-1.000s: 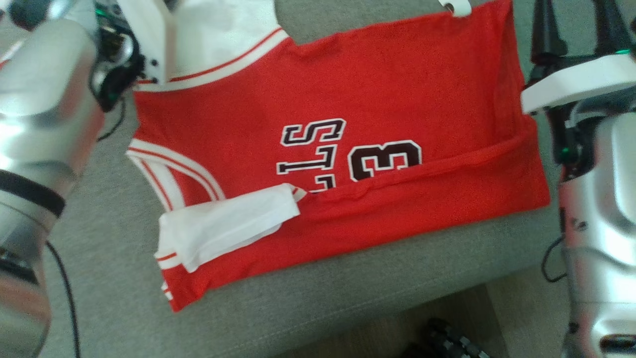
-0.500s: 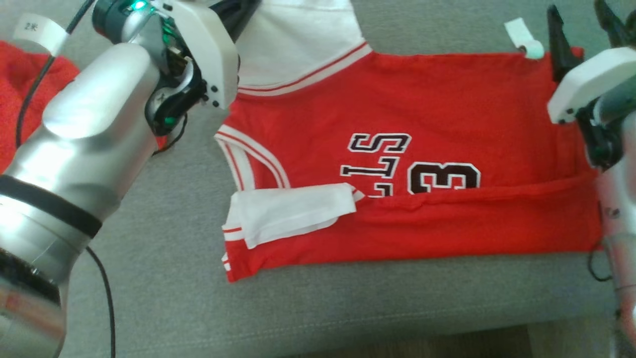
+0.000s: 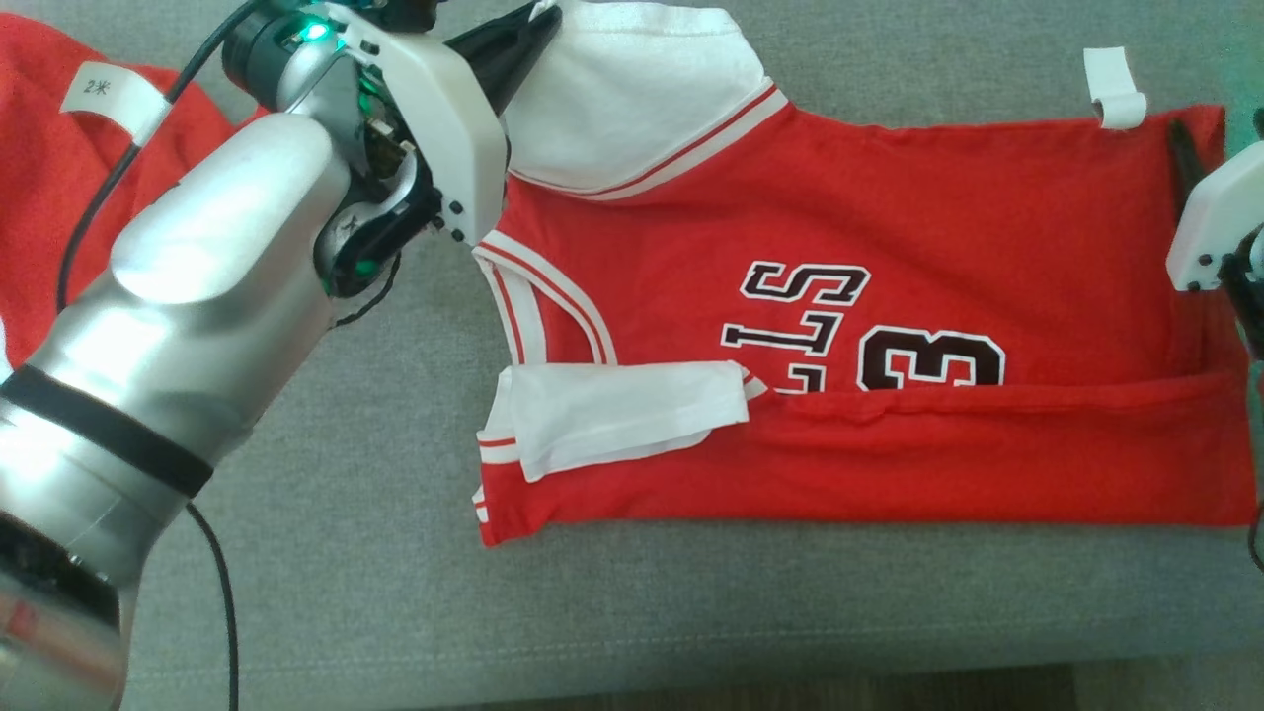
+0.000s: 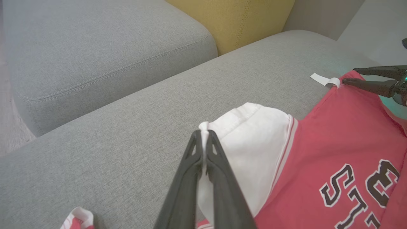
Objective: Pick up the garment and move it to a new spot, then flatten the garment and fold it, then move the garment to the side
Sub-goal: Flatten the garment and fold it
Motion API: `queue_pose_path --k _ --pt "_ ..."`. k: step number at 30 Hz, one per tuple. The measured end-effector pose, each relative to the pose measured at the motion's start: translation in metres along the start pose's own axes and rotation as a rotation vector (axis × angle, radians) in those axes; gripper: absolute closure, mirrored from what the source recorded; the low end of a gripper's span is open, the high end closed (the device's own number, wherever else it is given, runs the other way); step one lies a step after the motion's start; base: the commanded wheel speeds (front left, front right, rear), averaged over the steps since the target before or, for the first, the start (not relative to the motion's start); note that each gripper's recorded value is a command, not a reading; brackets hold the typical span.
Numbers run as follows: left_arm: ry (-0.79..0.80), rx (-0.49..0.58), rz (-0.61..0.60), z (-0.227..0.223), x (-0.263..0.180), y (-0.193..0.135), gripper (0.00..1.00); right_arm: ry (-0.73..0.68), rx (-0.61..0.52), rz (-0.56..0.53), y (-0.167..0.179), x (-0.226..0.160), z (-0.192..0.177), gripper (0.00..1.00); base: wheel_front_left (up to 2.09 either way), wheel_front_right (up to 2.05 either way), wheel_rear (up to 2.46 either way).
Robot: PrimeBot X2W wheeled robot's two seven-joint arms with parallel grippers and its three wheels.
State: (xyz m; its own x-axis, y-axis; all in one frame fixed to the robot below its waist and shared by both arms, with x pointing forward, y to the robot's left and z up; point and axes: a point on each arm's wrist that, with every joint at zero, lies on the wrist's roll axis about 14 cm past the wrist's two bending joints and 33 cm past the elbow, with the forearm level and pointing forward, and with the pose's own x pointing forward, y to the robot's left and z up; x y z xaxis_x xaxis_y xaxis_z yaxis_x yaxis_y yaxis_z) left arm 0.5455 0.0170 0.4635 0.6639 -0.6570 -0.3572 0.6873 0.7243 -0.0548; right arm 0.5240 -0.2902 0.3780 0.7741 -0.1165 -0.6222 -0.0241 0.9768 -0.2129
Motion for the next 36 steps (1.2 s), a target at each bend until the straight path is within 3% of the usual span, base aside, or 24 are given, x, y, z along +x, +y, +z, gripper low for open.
queue_pose_path --k 8,9,10,11,12,19,36 --pt "0.008 -0.009 -0.004 -0.006 0.005 0.000 1.00 0.050 -0.007 -0.019 -0.007 0.006 -0.009 0.00 0.00 0.00 0.00" --pt "0.009 -0.009 -0.005 -0.006 0.005 0.000 1.00 0.050 -0.007 -0.020 -0.008 0.007 -0.008 0.40 0.00 0.00 0.00" --pt "0.009 -0.009 -0.005 -0.007 0.006 0.000 1.00 0.052 -0.008 -0.020 -0.008 0.007 -0.008 0.87 0.00 0.00 0.00" --pt "0.010 -0.008 -0.005 -0.007 0.006 0.000 1.00 0.051 -0.010 -0.019 -0.008 0.007 -0.009 0.87 0.00 0.00 0.00" --pt "0.011 -0.007 -0.004 -0.007 0.006 0.000 1.00 0.051 -0.011 -0.019 -0.008 0.007 -0.009 1.00 0.00 0.00 0.00" --pt "-0.001 0.006 0.046 -0.008 0.005 0.015 1.00 -0.029 -0.006 -0.022 -0.011 0.007 0.008 1.00 0.00 0.00 0.00" --pt "-0.183 0.117 0.197 0.046 0.029 0.067 1.00 -0.442 0.140 -0.072 -0.033 0.010 0.121 1.00 0.00 0.00 0.00"
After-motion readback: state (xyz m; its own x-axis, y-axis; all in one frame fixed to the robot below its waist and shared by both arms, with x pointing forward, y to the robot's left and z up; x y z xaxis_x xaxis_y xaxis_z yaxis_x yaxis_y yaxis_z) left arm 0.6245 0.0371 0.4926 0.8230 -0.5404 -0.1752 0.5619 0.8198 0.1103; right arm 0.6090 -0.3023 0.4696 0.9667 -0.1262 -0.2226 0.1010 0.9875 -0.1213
